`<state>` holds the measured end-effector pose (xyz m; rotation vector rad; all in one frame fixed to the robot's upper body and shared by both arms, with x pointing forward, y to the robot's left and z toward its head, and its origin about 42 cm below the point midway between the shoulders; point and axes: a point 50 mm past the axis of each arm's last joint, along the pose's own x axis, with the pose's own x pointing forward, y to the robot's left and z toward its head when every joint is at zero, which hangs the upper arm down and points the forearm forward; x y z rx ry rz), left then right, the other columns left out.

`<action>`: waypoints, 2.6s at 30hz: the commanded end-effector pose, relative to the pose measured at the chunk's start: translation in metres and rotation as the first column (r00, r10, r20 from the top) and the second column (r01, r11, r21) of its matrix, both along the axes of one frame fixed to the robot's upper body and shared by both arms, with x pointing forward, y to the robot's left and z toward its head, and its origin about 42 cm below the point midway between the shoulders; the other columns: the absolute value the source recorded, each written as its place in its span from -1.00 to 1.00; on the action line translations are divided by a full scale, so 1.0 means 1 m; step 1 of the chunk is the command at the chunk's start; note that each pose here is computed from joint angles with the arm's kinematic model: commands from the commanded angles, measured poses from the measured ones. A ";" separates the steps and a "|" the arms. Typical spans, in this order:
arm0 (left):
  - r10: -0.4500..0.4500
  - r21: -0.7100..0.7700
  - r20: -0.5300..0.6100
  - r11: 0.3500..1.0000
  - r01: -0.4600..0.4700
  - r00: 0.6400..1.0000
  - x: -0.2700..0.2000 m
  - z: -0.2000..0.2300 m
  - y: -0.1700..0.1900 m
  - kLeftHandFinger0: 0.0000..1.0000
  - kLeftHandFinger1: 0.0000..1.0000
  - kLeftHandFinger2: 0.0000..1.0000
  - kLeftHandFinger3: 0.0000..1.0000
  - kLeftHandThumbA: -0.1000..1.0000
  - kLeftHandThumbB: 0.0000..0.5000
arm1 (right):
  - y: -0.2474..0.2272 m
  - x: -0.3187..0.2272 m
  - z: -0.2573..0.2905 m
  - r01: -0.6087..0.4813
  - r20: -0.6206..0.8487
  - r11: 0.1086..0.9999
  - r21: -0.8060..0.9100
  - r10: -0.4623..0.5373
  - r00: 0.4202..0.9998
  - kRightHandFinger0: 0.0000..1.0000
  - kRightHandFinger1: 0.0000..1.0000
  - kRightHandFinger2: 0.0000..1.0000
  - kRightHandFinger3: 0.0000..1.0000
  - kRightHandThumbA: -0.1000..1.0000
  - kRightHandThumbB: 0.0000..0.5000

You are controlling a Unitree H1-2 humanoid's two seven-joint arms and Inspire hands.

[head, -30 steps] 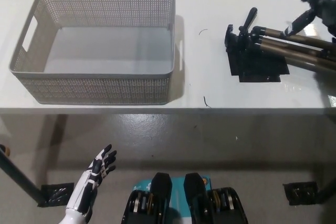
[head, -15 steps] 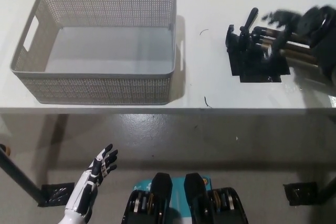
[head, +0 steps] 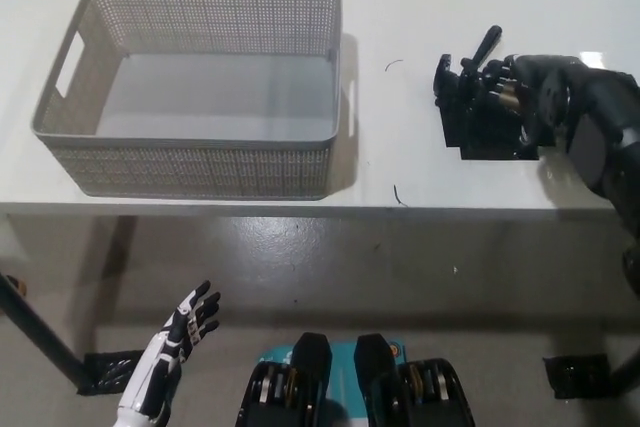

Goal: The robot uses its right hand to pick the tripod on the desk and places it into a rectangular container on the left.

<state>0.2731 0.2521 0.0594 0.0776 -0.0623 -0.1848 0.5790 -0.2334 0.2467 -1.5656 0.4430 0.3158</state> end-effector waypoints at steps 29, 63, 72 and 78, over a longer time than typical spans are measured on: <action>-0.005 -0.005 0.055 1.000 0.005 0.998 0.002 0.007 0.003 1.00 1.00 1.00 1.00 1.00 0.00 | -0.049 -0.018 -0.029 -0.072 0.431 0.963 0.261 -0.049 0.901 -0.90 -0.63 -0.42 -0.26 -1.00 -0.24; -0.009 0.005 0.070 1.000 0.009 0.998 0.001 0.007 0.004 1.00 1.00 1.00 1.00 1.00 -0.18 | 0.010 0.026 0.220 -0.419 0.685 0.709 0.568 -0.124 0.718 -1.00 -0.32 0.49 0.61 -1.00 -0.28; -0.011 0.014 0.054 1.000 0.010 0.998 -0.003 0.003 0.005 1.00 1.00 1.00 1.00 1.00 -0.18 | 0.025 0.023 0.265 -0.465 0.611 0.447 0.764 -0.268 0.745 -0.84 0.04 0.66 0.73 -1.00 -0.38; -0.018 0.022 0.047 1.000 0.017 0.999 -0.008 -0.001 0.005 1.00 1.00 1.00 1.00 1.00 -0.14 | 0.080 0.013 0.303 -0.554 0.675 0.434 0.710 -0.195 0.712 -0.91 -0.03 0.63 0.70 -1.00 -0.36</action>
